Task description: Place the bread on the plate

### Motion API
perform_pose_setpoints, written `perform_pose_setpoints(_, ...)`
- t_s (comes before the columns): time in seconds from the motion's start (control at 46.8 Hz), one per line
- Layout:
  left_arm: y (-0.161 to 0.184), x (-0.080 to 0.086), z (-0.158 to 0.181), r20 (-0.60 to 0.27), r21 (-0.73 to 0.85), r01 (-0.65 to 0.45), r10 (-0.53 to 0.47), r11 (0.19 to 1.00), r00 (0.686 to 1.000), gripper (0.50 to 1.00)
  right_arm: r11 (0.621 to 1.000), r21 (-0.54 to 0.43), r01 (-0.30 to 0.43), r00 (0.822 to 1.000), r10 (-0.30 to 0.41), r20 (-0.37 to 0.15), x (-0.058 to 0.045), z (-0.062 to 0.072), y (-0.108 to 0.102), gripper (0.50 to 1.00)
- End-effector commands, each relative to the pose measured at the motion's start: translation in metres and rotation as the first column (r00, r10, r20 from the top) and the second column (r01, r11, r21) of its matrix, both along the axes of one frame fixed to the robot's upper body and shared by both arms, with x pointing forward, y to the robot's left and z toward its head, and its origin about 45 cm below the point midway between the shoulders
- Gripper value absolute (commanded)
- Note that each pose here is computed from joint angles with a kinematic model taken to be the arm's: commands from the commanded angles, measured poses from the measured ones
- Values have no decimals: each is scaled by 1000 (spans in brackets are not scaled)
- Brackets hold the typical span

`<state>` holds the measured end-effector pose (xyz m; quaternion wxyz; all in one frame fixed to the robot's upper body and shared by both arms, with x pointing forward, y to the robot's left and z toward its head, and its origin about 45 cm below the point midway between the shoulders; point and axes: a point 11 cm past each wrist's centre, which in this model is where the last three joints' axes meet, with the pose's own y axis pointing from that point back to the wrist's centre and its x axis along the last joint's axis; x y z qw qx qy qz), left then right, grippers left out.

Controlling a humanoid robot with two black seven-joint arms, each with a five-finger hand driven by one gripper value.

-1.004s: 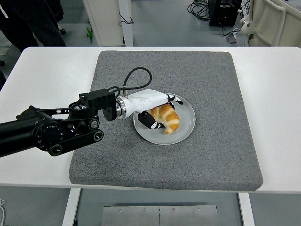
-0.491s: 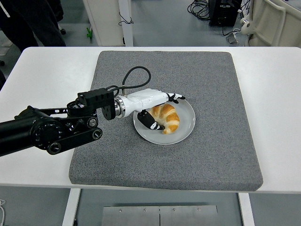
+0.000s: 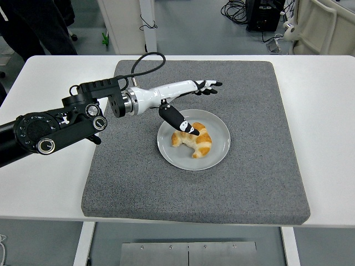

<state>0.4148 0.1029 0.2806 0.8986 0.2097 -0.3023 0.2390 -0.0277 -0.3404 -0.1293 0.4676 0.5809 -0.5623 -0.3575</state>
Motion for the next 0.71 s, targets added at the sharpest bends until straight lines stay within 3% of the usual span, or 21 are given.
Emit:
perform_pose_setpoints(0.0, 4, 3, 4, -30, -46, -27, 25, 999, 999, 965, 1000, 0, 0, 1000, 0, 0, 0, 0, 0, 1000)
perform_pose_setpoints(0.256, 25, 27, 23, -130, -250, -196, 168, 948, 977, 965, 1000, 0, 0, 1000, 0, 0, 0, 0, 0, 1000)
perform_pose_setpoints(0.427, 37, 46, 17, -139, -360, -337, 307, 870, 941, 965, 1000, -2, 0, 1000, 0, 0, 0, 0, 0, 1000)
perform_pose_setpoints(0.684, 56, 69, -7, -293, -468, -505, 411, 725, 863, 965, 1000, 0, 0, 1000, 0, 0, 0, 0, 0, 1000)
